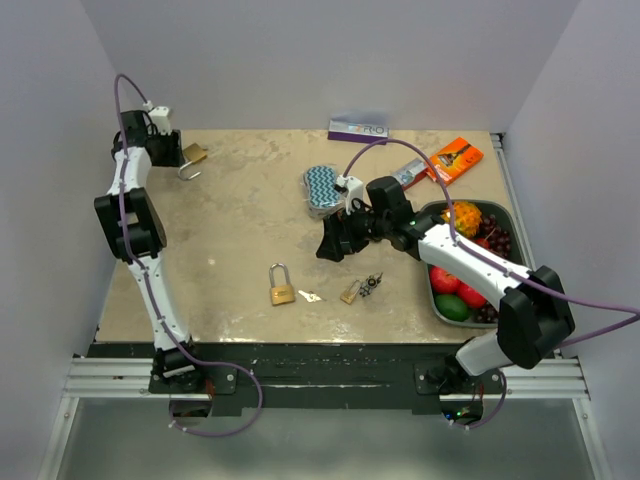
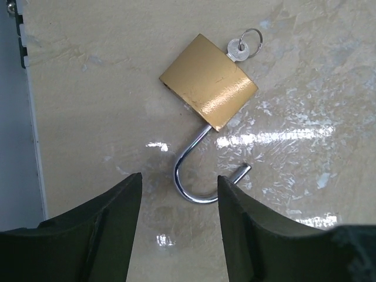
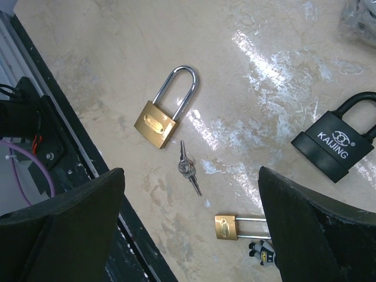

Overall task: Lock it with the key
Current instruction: Move the lock to the center of the board.

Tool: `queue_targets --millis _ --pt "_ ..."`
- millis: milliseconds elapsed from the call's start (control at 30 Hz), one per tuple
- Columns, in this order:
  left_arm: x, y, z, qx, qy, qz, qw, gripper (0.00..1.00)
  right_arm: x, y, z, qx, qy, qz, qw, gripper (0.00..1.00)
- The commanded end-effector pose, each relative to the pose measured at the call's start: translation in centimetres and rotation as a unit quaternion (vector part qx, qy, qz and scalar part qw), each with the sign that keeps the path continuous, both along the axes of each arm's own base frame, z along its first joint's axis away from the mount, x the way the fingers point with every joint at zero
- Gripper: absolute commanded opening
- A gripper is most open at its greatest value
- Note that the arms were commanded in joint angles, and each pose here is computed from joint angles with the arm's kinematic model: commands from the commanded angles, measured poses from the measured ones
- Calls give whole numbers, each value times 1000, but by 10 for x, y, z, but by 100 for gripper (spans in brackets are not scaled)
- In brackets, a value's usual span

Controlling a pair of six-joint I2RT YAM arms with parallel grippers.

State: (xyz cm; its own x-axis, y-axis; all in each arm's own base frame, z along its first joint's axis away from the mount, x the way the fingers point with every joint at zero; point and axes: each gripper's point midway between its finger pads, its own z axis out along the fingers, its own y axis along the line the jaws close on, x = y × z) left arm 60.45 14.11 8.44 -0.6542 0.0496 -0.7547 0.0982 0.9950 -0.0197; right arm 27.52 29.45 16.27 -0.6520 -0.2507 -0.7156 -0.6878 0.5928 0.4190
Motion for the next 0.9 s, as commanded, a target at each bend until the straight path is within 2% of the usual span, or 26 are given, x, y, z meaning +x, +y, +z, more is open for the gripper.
queue_targets --millis 0,367,467,500,567,600,633,867 --pt "31 12 9 6 -58 13 998 56 2 4 3 13 5 4 1000 99" --pt "33 16 -33 3 -30 22 999 47 5 5 -2 10 13 1 1000 99" --pt "26 14 -39 5 -14 15 1000 35 7 4 -1 10 12 -1 1000 99" --pt "22 10 -41 2 -4 7 1000 27 6 4 -1 9 12 0 1000 99" --pt "9 4 -41 9 9 -14 1000 17 7 3 -1 8 10 -1 1000 99" --pt "2 1 -43 12 18 -24 999 6 8 3 0 9 9 -1 1000 99" --pt "-3 -3 -41 29 22 -43 998 1 8 3 -1 8 8 0 1000 99" --pt "-82 -32 -15 48 56 -113 991 0 9 -5 7 -4 -19 15 1000 99"
